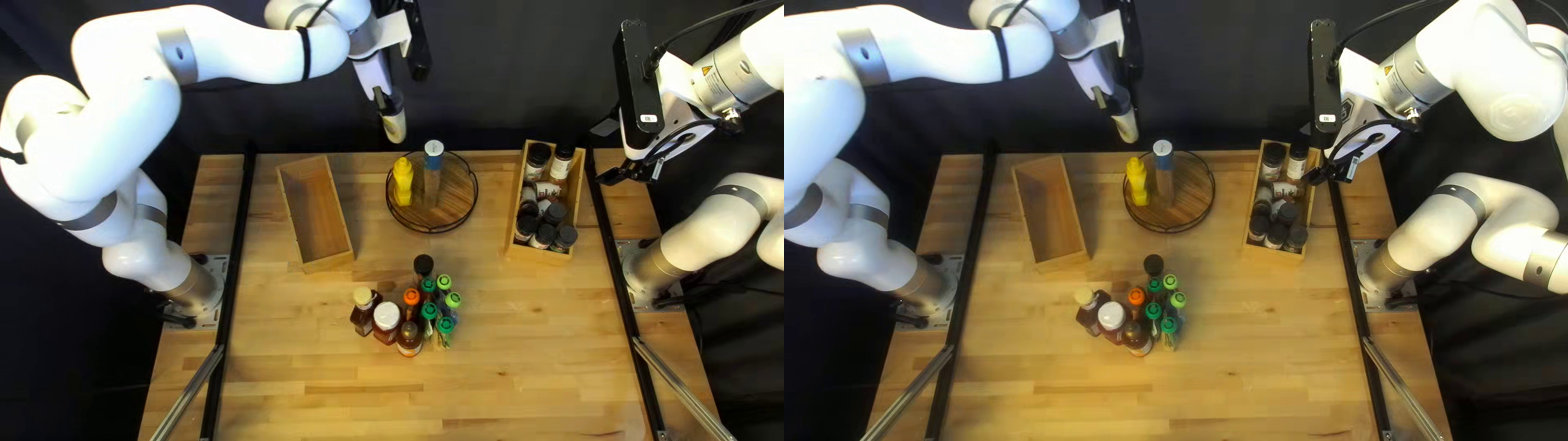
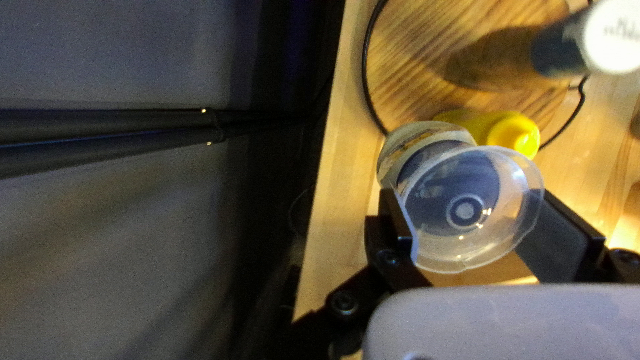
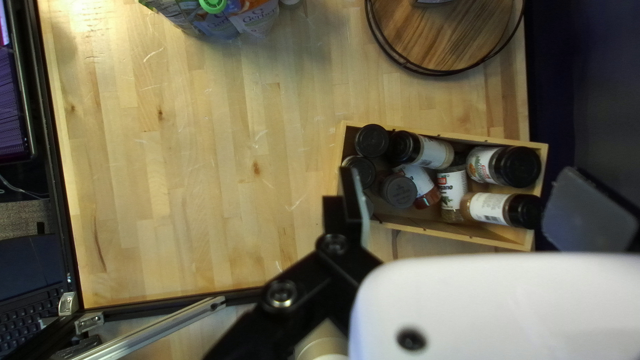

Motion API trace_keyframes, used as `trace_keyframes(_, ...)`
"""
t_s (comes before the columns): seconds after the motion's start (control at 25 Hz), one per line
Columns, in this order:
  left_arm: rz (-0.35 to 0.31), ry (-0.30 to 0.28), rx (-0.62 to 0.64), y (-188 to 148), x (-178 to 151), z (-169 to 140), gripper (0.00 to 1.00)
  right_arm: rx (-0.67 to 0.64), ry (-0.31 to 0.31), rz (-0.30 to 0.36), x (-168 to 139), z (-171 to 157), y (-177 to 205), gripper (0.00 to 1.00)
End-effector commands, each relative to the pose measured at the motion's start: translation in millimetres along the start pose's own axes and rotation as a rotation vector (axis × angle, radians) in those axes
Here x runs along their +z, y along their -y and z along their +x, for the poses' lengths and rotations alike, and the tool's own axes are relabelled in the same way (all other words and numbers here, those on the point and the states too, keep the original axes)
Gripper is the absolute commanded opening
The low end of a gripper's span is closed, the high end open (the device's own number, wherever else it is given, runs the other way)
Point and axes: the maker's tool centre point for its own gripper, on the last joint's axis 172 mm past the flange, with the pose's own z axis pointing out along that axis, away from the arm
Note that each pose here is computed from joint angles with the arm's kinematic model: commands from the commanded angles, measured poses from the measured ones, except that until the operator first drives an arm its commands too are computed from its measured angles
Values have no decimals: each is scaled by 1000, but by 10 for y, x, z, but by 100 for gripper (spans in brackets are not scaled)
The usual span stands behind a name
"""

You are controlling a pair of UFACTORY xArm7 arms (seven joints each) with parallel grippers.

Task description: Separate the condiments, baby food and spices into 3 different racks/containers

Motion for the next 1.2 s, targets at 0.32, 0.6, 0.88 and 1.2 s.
trace_keyframes(0.32, 18, 6, -123, -139, 365, 219, 0, 0, 0, 0, 0, 0, 0, 100)
trace_keyframes(0.6, 34, 25, -150, -145, 617, 213, 0, 0, 0, 0, 0, 0, 0, 100)
trace_keyframes(0.88, 44, 29, -152, -161, 716, 169, 0, 0, 0, 0, 0, 0, 0, 100)
trace_keyframes(1.2, 53, 41, -159, -165, 981, 119, 0, 0, 0, 0, 0, 0, 0, 100)
